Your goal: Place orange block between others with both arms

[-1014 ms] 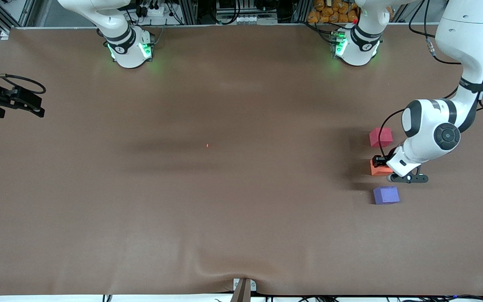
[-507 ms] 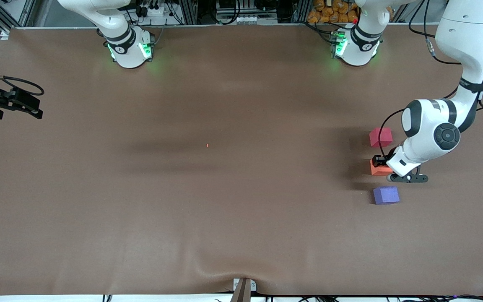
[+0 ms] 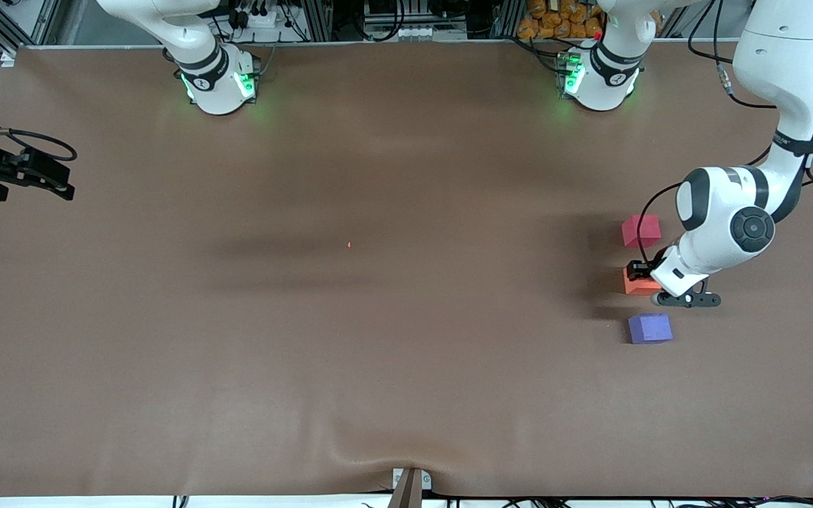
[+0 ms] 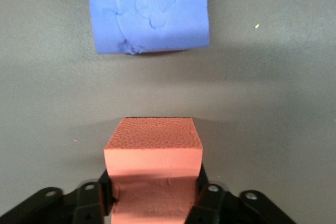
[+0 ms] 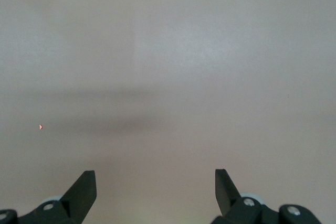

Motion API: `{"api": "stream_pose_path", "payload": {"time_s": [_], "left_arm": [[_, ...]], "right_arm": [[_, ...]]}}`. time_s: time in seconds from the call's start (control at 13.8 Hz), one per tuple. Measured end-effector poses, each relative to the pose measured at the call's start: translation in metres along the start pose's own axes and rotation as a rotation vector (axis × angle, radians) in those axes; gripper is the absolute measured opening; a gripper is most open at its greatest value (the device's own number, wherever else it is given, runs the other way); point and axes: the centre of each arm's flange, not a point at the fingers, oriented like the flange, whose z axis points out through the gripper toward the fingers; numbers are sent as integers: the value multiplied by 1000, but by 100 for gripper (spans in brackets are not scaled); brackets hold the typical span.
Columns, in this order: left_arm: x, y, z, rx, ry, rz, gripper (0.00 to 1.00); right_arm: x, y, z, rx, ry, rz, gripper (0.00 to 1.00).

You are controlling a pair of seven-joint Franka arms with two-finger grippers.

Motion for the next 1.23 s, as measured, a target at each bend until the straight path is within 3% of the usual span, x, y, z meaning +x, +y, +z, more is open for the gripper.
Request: {"api": "stream_pose_path", "payload": {"time_s": [0.22,0.29,0.65,0.94,1.23], "left_arm": [[17,-5,-25,6,45,-7,96],[24,-11,-44,10,56,-16,100],[31,-27,-210,48,101,-45,100],[17,-6,-346,57,64,-27,100],[-15,29,-408,58,22,18,100]], "right_arm": [[0,-6,0,0,0,-11,100],[0,-9,0,0,-1,-17,100],[1,-3,1,-1,0,27,100],[0,10,1,0,-4,49,100],[-1,23,3,1,-12,25,100]]}}
